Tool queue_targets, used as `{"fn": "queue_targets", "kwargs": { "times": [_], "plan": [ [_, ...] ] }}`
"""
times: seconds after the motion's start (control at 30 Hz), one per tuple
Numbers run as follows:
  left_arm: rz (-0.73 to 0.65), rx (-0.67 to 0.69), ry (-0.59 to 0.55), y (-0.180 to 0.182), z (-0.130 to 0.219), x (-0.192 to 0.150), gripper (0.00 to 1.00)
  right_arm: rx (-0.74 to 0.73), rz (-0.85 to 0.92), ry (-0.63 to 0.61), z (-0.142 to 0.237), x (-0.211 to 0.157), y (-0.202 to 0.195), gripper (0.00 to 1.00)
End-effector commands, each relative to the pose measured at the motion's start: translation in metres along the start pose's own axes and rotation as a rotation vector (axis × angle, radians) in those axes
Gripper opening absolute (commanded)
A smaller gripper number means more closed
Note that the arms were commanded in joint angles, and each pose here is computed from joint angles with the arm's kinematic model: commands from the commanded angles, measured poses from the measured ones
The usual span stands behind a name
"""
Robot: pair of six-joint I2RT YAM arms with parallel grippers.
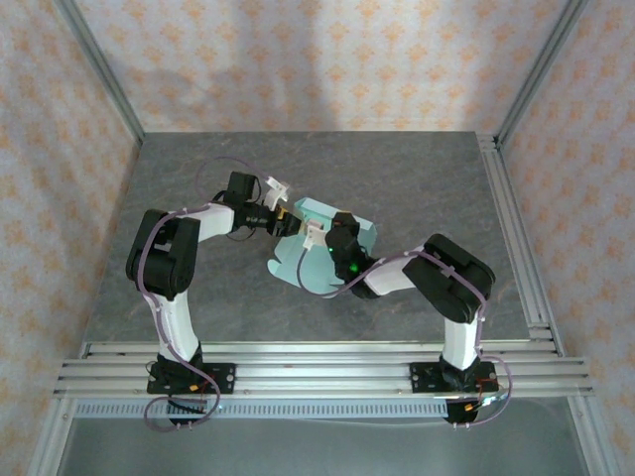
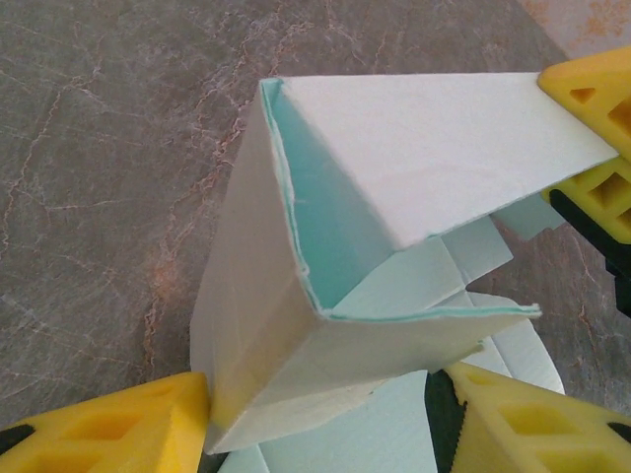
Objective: Fold the paper box
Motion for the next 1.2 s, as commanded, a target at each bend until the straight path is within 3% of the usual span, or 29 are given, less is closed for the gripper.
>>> {"fn": "queue_targets", "kwargs": {
  "times": [0.0,0.23,0.43,0.8,1.03,1.17],
  "plan": [
    [-0.019,-0.019,0.022,-0.005,-0.002,0.000,0.60,-0.002,0.003,0.017,0.004,-0.009,-0.003,0.00],
    [-0.062,-0.037,0.097,-0.018,-0.009,-0.004,0.60,-0.004,0.011,0.036,0.006,-0.013,-0.004,0.00],
    [-0.076,-0.083,0.127,-0.027,-0.006,-0.006,0.69,0.003,0.006,0.053,0.006,-0.018,-0.002,0.00],
    [-0.072,-0.019,-0.005,-0.030,0.016,0.013,0.91,0.009,-0.001,0.064,0.008,-0.022,0.001,0.00],
    [-0.101,-0.013,-0.090,-0.039,0.036,0.024,0.92,0.012,-0.003,0.064,0.012,-0.030,0.005,0.00],
    [-0.123,0.023,-0.099,-0.043,0.043,0.030,0.91,-0.007,-0.005,0.052,0.017,-0.035,0.005,0.06]
  ]
}}
Point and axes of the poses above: each hand's point on the last joint's axis, 136 mm out from that joint toward the fingers, its own z axis back along the fingers, its own y axis along the line the jaws close on, x = y × z, the point moved 4 cm from there along z, back along the fingers, and after that the axes turned 14 degrees about z, right-handed, at the moved point
